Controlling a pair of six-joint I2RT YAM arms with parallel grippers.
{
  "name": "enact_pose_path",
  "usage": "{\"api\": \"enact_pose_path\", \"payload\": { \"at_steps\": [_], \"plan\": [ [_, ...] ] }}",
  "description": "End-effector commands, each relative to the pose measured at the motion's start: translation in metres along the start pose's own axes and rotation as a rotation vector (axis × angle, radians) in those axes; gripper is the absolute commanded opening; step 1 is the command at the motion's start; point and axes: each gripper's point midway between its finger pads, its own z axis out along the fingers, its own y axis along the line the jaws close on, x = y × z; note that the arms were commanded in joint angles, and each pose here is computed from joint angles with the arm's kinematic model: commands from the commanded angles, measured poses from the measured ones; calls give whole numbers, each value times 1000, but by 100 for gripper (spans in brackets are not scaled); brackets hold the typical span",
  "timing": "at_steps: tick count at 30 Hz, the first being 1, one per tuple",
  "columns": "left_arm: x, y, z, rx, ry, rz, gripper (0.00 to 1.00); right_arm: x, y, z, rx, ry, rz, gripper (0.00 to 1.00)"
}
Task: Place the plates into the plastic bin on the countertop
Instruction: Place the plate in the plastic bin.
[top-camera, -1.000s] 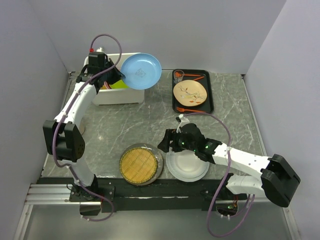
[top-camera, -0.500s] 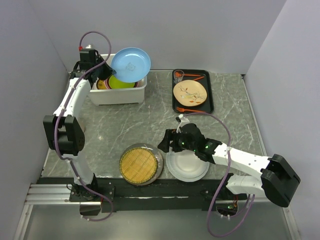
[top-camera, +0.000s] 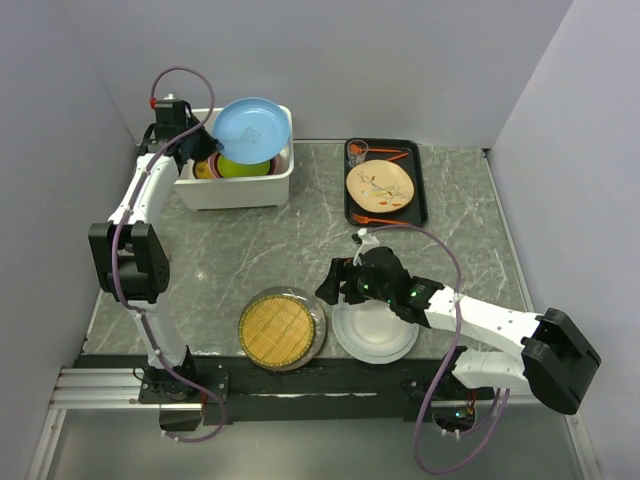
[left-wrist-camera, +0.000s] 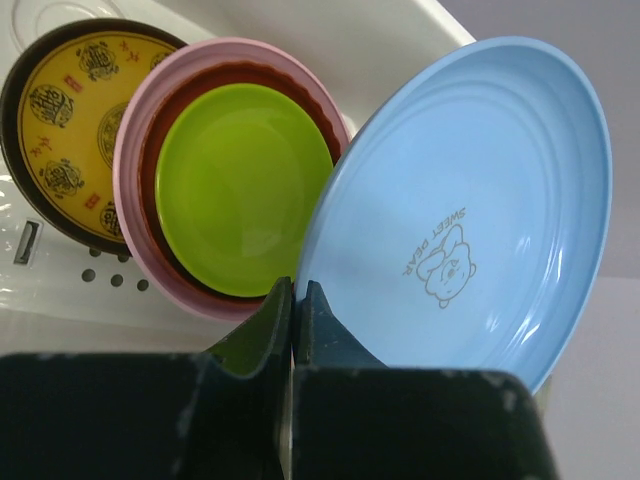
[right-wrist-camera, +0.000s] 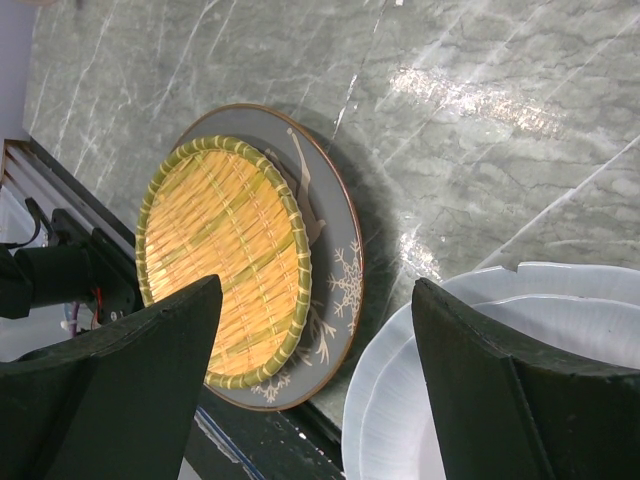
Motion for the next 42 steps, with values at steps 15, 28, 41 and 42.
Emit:
{"api": "enact_pose_path", "payload": {
  "at_steps": [15, 28, 41, 42],
  "plan": [
    [-9, 19, 27, -57, -48, -4, 1, -6, -2, -2, 9, -30, -6, 84],
    [-8, 55, 33, -152, -63, -6, 8, -6, -2, 0, 11, -23, -10, 84],
    [-18, 48, 26, -123, -86, -3, 31, -8, -1, 0, 14, -22, -13, 84],
    [-19, 45, 26, -117, -88, -2, 34, -7, -1, 0, 15, -20, -15, 84]
  ]
}}
